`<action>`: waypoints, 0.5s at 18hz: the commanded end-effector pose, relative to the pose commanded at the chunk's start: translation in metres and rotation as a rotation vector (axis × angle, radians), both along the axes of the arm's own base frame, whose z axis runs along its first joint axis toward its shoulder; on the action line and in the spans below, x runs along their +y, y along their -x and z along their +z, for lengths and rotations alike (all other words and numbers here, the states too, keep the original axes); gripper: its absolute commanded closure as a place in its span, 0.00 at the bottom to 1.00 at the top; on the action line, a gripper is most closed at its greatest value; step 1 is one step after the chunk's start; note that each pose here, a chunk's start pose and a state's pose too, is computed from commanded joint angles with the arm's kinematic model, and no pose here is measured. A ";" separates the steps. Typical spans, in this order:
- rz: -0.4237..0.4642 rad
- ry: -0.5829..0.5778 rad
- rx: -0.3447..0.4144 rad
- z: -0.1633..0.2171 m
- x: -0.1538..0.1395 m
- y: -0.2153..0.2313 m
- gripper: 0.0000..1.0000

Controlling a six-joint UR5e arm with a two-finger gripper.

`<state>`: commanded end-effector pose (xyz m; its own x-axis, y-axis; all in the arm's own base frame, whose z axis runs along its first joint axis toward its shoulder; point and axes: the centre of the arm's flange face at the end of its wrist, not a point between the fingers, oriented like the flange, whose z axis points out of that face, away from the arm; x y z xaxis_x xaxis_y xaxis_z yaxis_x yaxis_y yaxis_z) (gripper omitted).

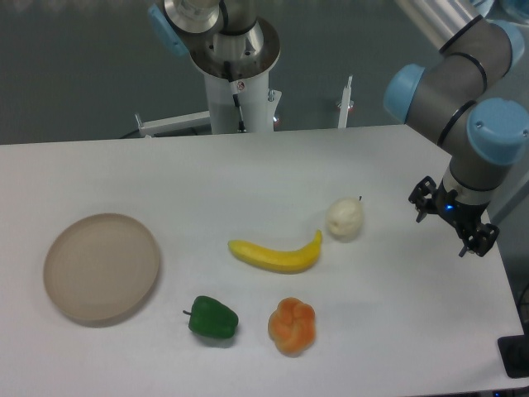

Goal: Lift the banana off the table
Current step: 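Move the gripper over the yellow banana and lower toward it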

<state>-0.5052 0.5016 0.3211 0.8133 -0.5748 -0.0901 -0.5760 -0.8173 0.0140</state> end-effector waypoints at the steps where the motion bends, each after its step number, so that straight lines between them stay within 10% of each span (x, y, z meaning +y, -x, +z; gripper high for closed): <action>1: 0.000 0.001 -0.001 -0.001 0.000 0.000 0.00; 9: 0.029 -0.007 -0.031 0.002 0.013 -0.038 0.00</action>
<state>-0.4671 0.5142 0.3231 0.8321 -0.5505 -0.0685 -0.5523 -0.8336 -0.0099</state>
